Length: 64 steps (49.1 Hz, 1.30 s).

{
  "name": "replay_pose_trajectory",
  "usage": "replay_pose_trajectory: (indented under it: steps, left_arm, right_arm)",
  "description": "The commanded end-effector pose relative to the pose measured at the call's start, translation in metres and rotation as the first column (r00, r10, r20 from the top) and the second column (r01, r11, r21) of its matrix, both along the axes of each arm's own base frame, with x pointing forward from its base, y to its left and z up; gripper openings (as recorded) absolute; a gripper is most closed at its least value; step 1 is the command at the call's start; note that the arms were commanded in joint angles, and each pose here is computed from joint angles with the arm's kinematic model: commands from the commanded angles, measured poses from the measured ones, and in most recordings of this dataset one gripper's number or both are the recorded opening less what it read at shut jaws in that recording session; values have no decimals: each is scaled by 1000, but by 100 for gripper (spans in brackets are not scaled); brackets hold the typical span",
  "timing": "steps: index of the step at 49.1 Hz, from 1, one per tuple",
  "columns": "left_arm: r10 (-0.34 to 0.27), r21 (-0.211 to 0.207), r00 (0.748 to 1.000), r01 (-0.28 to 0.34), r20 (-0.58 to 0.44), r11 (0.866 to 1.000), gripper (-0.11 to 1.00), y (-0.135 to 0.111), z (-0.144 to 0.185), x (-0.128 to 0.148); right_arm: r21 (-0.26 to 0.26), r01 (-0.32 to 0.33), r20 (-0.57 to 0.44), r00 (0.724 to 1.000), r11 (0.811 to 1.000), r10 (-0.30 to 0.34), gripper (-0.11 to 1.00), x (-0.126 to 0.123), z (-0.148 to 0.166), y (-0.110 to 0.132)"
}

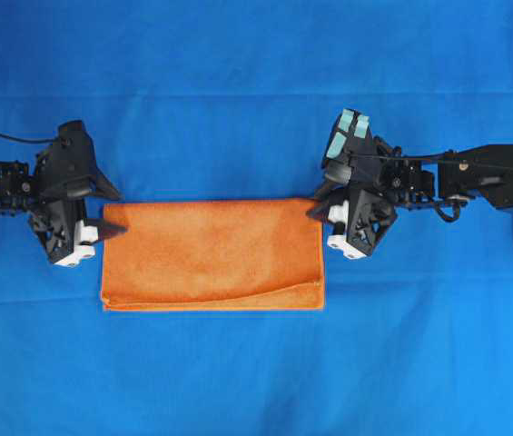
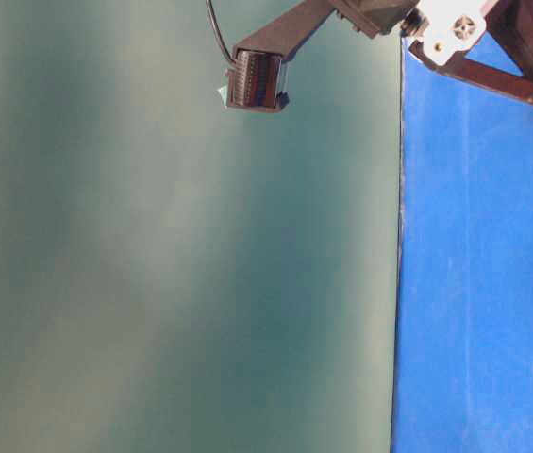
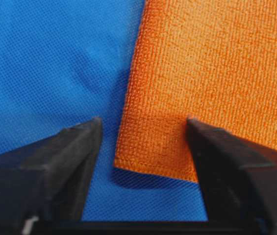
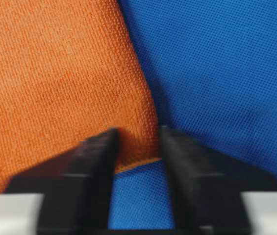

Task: Fold the orange towel.
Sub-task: 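Grasp the left and right ends of the folded towel, then lift the folded towel with both grippers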

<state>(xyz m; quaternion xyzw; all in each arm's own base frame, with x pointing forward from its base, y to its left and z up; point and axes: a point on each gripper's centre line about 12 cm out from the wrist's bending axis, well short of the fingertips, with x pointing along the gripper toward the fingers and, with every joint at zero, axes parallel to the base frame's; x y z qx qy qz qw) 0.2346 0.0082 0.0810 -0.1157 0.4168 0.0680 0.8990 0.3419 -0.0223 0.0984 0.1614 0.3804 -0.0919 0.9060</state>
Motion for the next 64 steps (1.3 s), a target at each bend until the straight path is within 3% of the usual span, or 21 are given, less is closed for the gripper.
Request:
replay_pose_trajectory:
  steps: [1,5,9,13,27,42,64]
  left_arm:
    - [-7,3,1000,7,9,1000,53,-1,3,2]
    - [-9,5,1000,9,9,1000,34,-1,3,2]
    - [-11,7,1000,11,6,1000,14,-1,2,2]
    - [-13,8,1000,13,6,1000,2,-1,3,2]
    - [-8,5,1000,8,1,1000,2,0,10,4]
    - [-6,-4,1000,6,19,1000,2,0,58,9]
    - [-10,-1,979,11,203,1000,2,-2,126,-4]
  right_arm:
    - [-12,-12,38,999,1000,12,26,6,9,0]
    - [-17,-22,45,999,1000,23,4,7,9,2]
    - [-18,-26,60,998,1000,27,3,8,11,3]
    - [-19,-27,71,997,999,28,3,9,11,3]
    - [-17,-27,82,996,999,28,3,11,14,4]
    - [-21,-22,129,991,1000,24,3,6,51,3]
    - [-31,-22,218,976,999,28,3,-12,114,6]
